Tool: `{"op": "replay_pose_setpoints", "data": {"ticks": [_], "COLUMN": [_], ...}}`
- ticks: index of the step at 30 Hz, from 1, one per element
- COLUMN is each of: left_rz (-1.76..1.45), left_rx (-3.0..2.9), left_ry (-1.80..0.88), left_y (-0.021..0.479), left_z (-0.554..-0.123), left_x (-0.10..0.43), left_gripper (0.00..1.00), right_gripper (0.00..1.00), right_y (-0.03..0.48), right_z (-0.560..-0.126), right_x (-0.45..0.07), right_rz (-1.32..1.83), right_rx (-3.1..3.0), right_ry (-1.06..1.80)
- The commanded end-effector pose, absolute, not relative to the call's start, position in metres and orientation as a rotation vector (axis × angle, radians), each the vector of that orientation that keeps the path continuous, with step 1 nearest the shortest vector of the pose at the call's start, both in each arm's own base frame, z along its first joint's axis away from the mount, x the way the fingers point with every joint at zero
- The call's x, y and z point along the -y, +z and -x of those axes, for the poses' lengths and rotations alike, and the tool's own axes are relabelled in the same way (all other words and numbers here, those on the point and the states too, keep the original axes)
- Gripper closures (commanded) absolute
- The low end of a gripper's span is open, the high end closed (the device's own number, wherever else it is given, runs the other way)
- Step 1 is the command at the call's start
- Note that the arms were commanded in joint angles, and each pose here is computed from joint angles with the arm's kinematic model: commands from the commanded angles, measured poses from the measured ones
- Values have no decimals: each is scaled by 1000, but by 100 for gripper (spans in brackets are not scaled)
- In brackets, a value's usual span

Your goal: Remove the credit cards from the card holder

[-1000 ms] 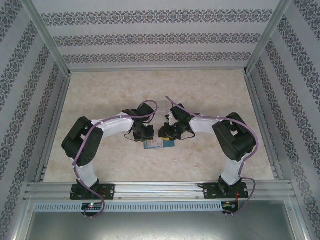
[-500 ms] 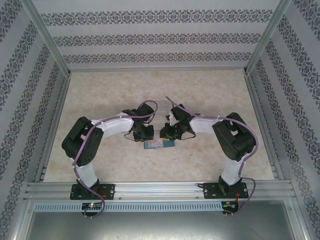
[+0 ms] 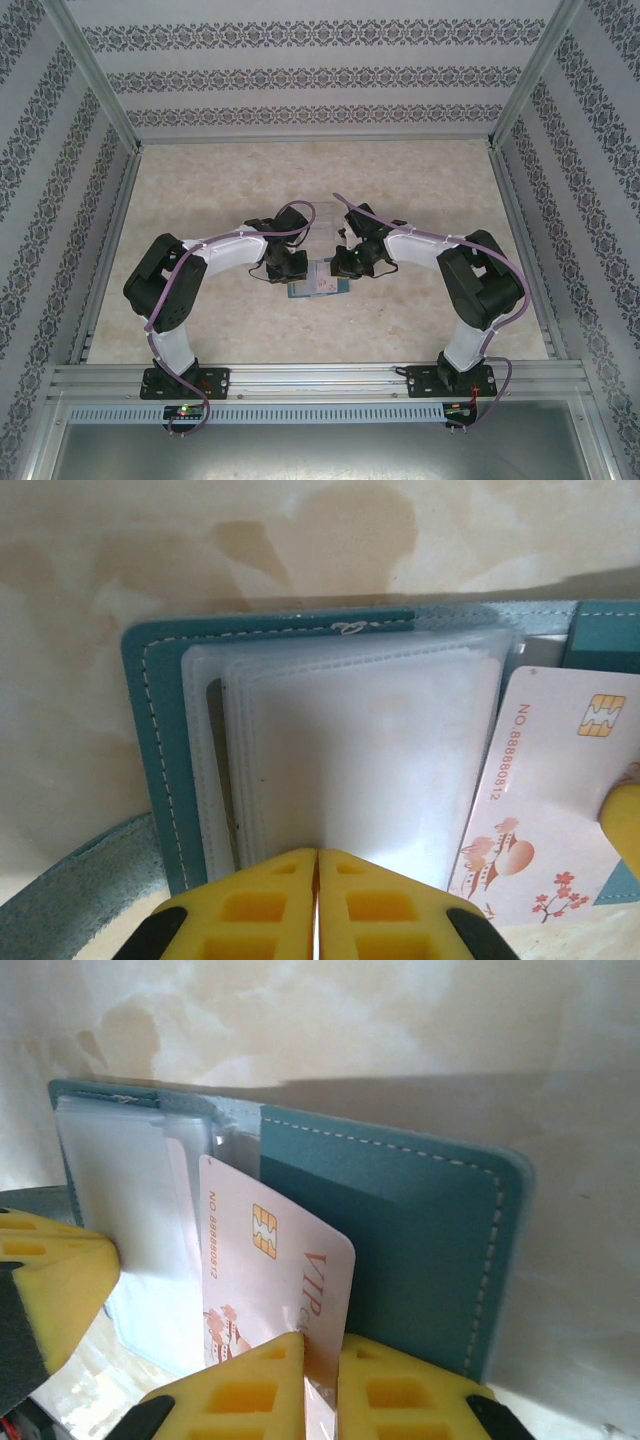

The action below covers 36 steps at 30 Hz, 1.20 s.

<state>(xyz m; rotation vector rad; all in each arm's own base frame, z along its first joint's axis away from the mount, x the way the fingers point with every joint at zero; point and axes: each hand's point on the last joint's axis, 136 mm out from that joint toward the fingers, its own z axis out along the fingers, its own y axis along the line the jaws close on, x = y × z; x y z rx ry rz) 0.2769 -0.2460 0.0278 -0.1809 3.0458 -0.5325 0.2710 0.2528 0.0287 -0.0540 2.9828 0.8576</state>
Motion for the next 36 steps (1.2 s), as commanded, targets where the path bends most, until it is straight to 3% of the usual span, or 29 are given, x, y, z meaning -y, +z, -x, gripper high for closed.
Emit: {"op": "replay_pose_setpoints", "data": {"ticks": [1,13,22,36], "left_rz": [153,156,153,156], "left_rx": [-3092,-3091,-3090,-3091], "left_ry": [-434,-437,-444,-450], "left_y": [18,18,18,17], "left_z": [-264,-265,-266,-266], "left_x": [237,237,239,240], "left_gripper": [91,91,91,91], "right_gripper": [88,87,80,81], "right_y": [24,32,49,56], "right_z": [-269,-274,-270,-263], "right_x": [-232,-244,-264,-265], "right_rz": [52,46,9,-20], "right_rx": [-3026,-2993,-2945,-2932], "right_ry": [706,787,997,1045]}}
